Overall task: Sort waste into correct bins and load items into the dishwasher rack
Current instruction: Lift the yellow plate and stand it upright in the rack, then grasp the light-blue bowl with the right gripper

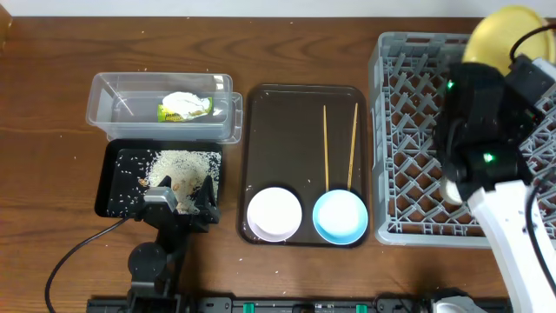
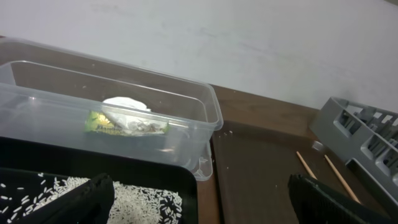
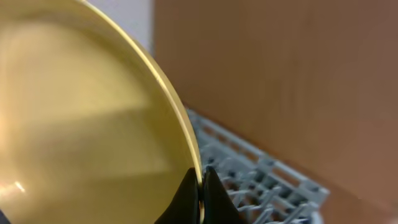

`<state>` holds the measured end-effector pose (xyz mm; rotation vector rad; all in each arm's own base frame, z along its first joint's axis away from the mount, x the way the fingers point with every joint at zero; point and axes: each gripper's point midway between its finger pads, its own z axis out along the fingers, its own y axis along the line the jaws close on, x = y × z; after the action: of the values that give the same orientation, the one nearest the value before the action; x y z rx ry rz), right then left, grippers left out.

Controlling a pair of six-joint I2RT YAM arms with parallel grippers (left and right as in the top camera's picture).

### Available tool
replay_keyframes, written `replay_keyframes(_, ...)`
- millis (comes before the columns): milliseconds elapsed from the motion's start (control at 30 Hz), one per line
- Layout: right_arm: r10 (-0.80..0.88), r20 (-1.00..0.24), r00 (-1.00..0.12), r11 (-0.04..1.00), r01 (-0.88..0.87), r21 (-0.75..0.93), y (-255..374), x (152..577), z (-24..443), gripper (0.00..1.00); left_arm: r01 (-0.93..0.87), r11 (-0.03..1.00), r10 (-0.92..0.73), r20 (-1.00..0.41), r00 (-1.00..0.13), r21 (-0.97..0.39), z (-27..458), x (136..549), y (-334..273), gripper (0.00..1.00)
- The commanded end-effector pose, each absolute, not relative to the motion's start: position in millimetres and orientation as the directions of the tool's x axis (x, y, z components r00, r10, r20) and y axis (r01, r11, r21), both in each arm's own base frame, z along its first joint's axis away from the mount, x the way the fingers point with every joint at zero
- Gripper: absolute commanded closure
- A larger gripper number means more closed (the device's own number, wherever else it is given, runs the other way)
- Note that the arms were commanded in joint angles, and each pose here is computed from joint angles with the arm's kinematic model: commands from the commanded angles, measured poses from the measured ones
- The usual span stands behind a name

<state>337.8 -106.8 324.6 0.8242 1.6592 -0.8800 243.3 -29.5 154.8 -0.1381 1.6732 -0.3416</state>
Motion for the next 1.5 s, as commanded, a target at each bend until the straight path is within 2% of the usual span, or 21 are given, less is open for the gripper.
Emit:
replay_keyframes(0, 0.041, -0.948, -0.316, 0.351, 0.893, -0.283, -134.7, 339.5, 316.0, 0.99, 0.107, 0.951, -0.27, -0.947, -0.173, -0.29, 141.1, 242.4, -30.7, 0.08)
replay_keyframes(133, 0.021, -0.89, -0.455, 0.332, 0.843, -0.424, -147.5, 364.8, 281.6, 0.99, 0.107, 0.951, -0.27, -0.947, -0.173, -0.29, 141.1, 242.4, -30.7, 0.08)
replay_keyframes(367, -0.005, -0.803, -0.596, 0.451, 0.715, -0.534, -124.2, 402.6, 221.0, 0.99, 0.107, 0.951, -0.27, -0.947, -0.173, -0.29, 141.1, 242.4, -30.7, 0.08)
replay_keyframes(400, -0.015, -0.797, -0.604, 0.459, 0.703, -0.543, -118.9, 405.3, 217.9, 0.95, 0.107, 0.951, -0.27, -0.947, -0.173, -0.29, 141.1, 242.4, -30.7, 0.08)
replay_keyframes(467, -0.049, -0.779, -0.625, 0.476, 0.671, -0.568, -108.3, 410.1, 217.0, 0.57, 0.107, 0.951, -0.27, -0.947, -0.173, -0.29, 141.1, 242.4, -30.7, 0.08)
replay_keyframes(500, -0.075, -0.768, -0.636, 0.487, 0.649, -0.585, -100.4, 412.8, 218.7, 0.43, 0.107, 0.951, -0.27, -0.947, -0.173, -0.29, 141.1, 242.4, -30.7, 0.08)
replay_keyframes(600, -0.157, -0.751, -0.641, 0.544, 0.578, -0.608, -66.3, 420.5, 228.7, 0.26, 0.107, 0.951, -0.27, -0.947, -0.173, -0.29, 141.1, 242.4, -30.7, 0.08)
replay_keyframes(667, -0.243, -0.715, -0.655, 0.649, 0.438, -0.622, -25.9, 427.0, 225.5, 0.2, 0.107, 0.951, -0.27, -0.947, -0.174, -0.29, 141.0, 242.4, -30.7, 0.08)
replay_keyframes(767, -0.38, -0.65, -0.658, 0.821, 0.083, -0.564, 54.8, 421.4, 202.9, 0.17, 0.107, 0.951, -0.27, -0.947, -0.173, -0.29, 141.1, 242.4, -30.7, 0.08)
replay_keyframes(833, -0.437, -0.624, -0.648, 0.879, -0.162, -0.448, 106.3, 405.4, 184.2, 0.13, 0.107, 0.951, -0.27, -0.947, -0.173, -0.29, 141.1, 242.4, -30.7, 0.08)
replay_keyframes(933, -0.496, -0.562, -0.662, 0.862, -0.455, -0.224, 162.1, 366.0, 155.8, 0.14, 0.107, 0.951, -0.27, -0.947, -0.173, -0.29, 141.1, 242.4, -30.7, 0.08)
replay_keyframes(1000, -0.537, -0.503, -0.677, 0.808, -0.585, -0.076, 183.5, 336.3, 140.0, 0.21, 0.107, 0.951, -0.27, -0.947, -0.173, -0.29, 141.1, 242.4, -30.7, 0.08)
replay_keyframes(1067, -0.561, -0.458, -0.69, 0.75, -0.657, 0.071, 200.2, 309.7, 129.9, 0.25, 0.107, 0.951, -0.27, -0.947, -0.174, -0.29, 141.0, 242.4, -30.7, 0.08)
replay_keyframes(1133, -0.579, -0.415, -0.702, 0.724, -0.676, 0.136, 203.9, 294.3, 122.7, 0.23, 0.107, 0.951, -0.27, -0.947, -0.174, -0.29, 141.0, 242.4, -30.7, 0.08)
replay_keyframes(1233, -0.598, -0.328, -0.731, 0.728, -0.667, 0.158, 195.3, 277.7, 111.4, 0.23, 0.107, 0.951, -0.27, -0.947, -0.173, -0.29, 141.1, 242.4, -30.7, 0.08)
replay_keyframes(1367, -0.678, -0.196, -0.708, 0.681, -0.706, 0.196, 186.9, 246.9, 95.6, 0.23, 0.107, 0.951, -0.27, -0.947, -0.173, -0.29, 141.1, 242.4, -30.7, 0.08)
replay_keyframes(1467, -0.705, -0.124, -0.698, 0.678, -0.715, 0.171, 180.9, 241.3, 81.4, 0.24, 0.107, 0.951, -0.27, -0.947, -0.173, -0.29, 141.1, 242.4, -30.7, 0.08)
